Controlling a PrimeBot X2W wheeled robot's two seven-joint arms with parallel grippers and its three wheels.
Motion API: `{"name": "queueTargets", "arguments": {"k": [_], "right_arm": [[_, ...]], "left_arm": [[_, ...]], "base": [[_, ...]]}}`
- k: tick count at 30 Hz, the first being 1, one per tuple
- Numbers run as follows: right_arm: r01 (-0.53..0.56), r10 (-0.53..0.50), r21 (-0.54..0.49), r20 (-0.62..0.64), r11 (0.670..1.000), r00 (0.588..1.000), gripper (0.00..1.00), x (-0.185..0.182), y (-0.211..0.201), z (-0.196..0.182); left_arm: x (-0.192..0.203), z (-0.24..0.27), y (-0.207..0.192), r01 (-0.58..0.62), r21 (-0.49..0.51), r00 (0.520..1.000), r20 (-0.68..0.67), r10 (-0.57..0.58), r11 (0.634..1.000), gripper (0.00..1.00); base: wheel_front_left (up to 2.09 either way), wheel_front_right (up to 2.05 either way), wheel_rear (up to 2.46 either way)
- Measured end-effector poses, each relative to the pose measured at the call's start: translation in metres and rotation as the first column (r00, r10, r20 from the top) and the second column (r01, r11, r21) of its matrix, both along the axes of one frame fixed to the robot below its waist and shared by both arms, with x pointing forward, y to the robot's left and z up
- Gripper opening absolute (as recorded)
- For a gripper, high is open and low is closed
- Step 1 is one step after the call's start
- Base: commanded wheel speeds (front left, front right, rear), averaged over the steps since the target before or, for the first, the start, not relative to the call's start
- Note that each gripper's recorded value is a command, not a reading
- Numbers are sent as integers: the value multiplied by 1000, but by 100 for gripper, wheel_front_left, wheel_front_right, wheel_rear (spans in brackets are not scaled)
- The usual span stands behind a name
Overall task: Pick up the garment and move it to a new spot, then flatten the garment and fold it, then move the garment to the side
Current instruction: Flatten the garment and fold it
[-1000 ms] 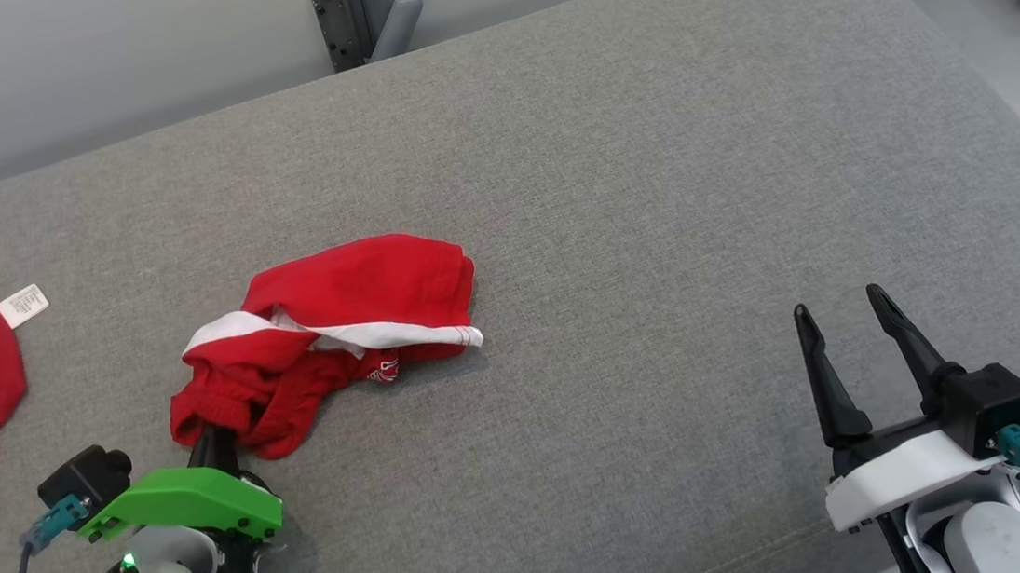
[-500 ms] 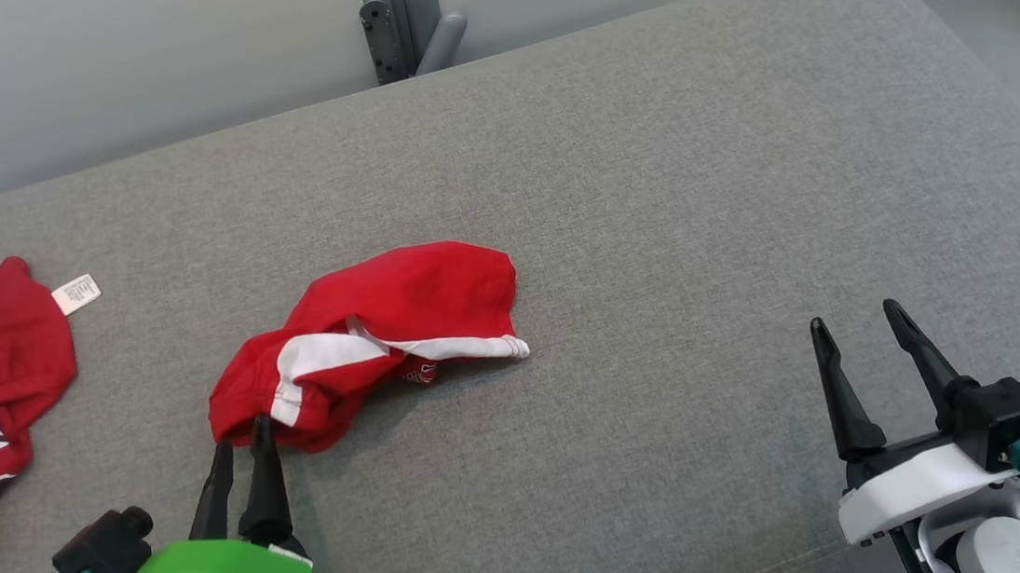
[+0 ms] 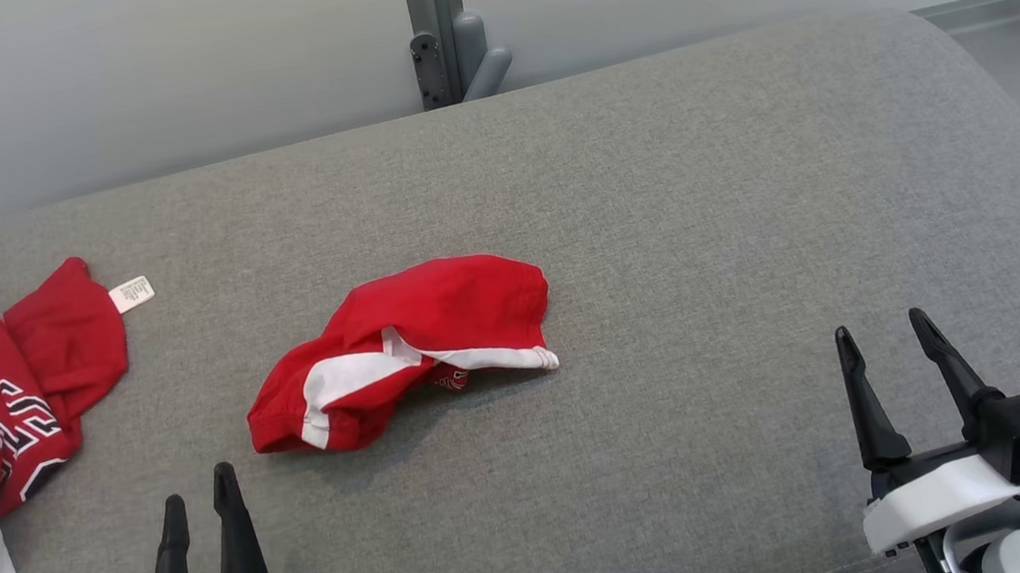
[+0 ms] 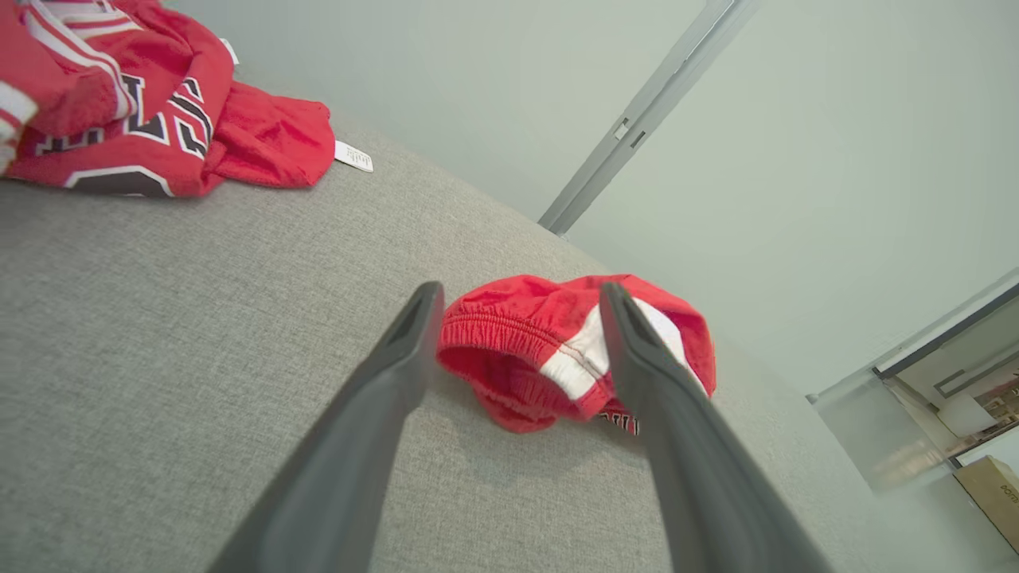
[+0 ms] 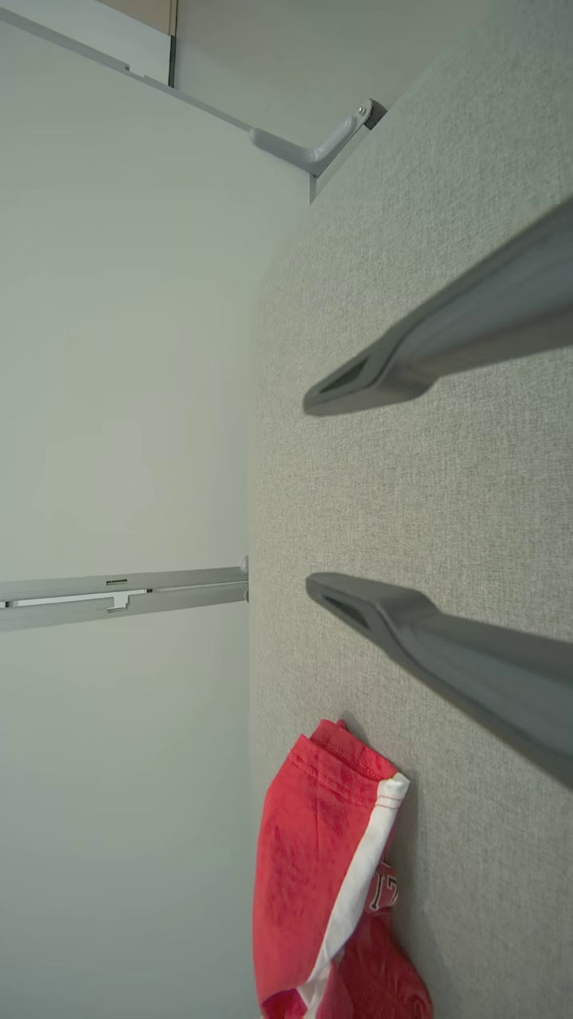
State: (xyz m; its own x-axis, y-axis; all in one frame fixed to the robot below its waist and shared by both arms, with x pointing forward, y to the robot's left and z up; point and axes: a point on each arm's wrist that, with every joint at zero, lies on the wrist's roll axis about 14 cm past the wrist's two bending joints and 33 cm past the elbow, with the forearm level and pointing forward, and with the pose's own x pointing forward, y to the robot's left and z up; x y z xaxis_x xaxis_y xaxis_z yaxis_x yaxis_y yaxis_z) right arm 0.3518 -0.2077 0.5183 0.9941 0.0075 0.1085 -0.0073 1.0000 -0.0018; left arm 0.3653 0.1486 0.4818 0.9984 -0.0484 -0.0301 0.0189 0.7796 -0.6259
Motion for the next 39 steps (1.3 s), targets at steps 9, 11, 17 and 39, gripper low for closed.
{"name": "queueTargets", "arguments": {"k": [9, 11, 17, 39], "right_arm": [[3, -2, -18, 46, 1000, 999, 100, -8, -4, 15], [7, -6, -17, 51, 1000, 999, 100, -12, -5, 16], [17, -16, -12, 46, 1000, 999, 100, -19, -7, 14], [-36, 36, -8, -13, 999, 999, 100, -15, 13, -5]], "left_arm": [[-25, 13, 15, -37, 196, 997, 70, 24, 980, 100], [-31, 13, 17, -33, 290, 997, 80, 10, 956, 100], [-40, 9, 21, -19, 439, 997, 75, -15, 898, 100], [-54, -13, 39, -3, 519, 1000, 8, -2, 855, 100]], "base": [[0, 0, 0], [0, 0, 0], [0, 0, 0], [0, 0, 0]]}}
